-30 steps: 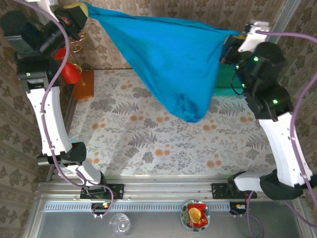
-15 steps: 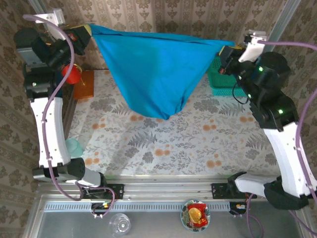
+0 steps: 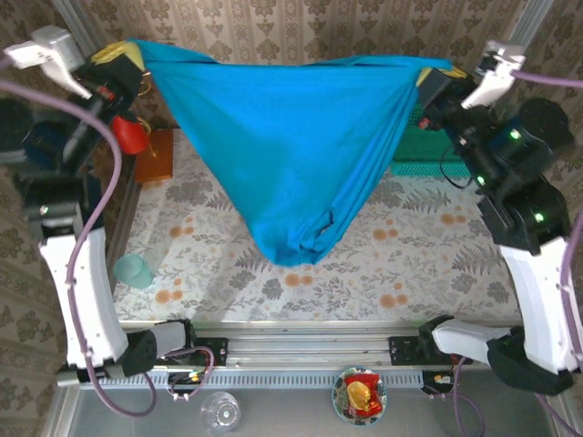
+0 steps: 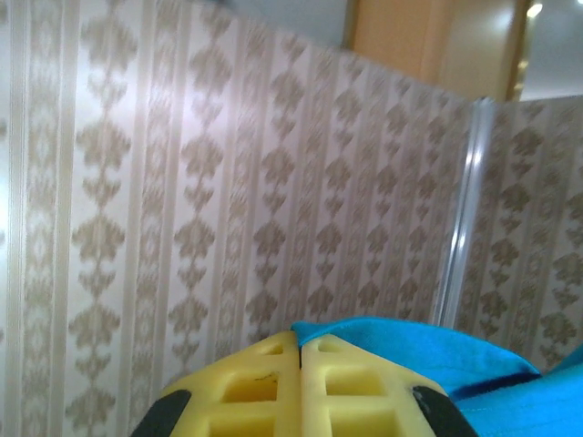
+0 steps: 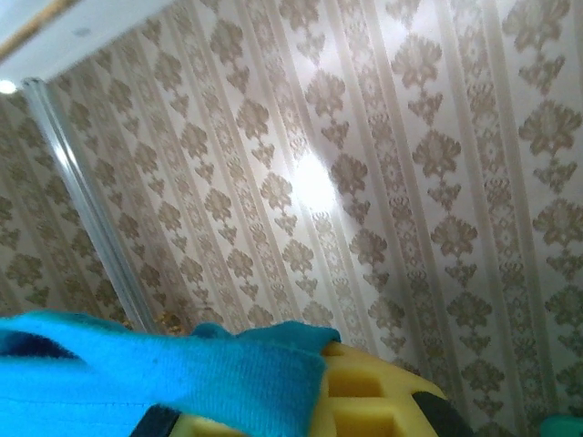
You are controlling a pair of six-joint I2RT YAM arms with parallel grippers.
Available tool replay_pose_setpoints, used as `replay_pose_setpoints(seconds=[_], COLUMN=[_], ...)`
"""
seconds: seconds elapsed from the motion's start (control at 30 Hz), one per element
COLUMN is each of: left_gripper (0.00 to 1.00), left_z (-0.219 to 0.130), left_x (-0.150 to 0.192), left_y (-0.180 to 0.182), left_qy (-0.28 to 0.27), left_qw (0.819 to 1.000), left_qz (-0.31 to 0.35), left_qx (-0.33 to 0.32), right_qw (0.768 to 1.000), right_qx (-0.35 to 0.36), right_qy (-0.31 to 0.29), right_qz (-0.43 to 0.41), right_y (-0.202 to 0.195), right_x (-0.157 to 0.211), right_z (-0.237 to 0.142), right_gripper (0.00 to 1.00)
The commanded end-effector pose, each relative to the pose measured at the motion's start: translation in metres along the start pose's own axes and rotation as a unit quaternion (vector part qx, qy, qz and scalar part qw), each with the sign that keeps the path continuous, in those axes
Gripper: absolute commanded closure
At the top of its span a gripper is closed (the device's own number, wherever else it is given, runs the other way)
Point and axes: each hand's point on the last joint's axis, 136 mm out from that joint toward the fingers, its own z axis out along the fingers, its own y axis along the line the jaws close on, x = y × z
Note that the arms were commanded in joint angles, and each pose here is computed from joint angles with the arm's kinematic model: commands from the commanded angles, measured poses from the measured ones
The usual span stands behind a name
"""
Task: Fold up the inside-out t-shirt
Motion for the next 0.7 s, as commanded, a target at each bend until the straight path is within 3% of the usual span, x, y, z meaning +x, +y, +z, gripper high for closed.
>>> replay_pose_setpoints(seconds=[0.0,0.13,0.37,0.53,0.67], left_gripper=[1.00,1.00,1.00,1.00,1.00], left_z=[0.039,0.065,0.097,0.092,0.071], left_x=[0.071,0.092,0.062,0.070,0.104], left_y=[0.059,0.072,0.065,0.053,0.049], left_qy=[0.068,0.090,0.076,0.093,0.124], left_qw=[0.995,0.993,0.994,0.992,0.988], left_qz=[-0.066,-0.077,-0.070,-0.066,-0.077], left_qx=[-0.026,-0.006,0.035,0.051,0.044], right_qw=[0.998,0.996,0.997,0.997,0.994], right_qx=[0.051,0.069,0.045,0.033,0.040], right_qy=[0.035,0.044,0.013,0.011,0.068], right_qz=[0.019,0.038,0.063,0.069,0.075], right_y=[-0.023,-0.043,-0.045,-0.040,-0.045], right_x=[0.032,0.050,0.017,0.008,0.043], right_z=[0.038,0.085,0.136,0.144,0.141], right_gripper=[1.00,1.00,1.00,1.00,1.00])
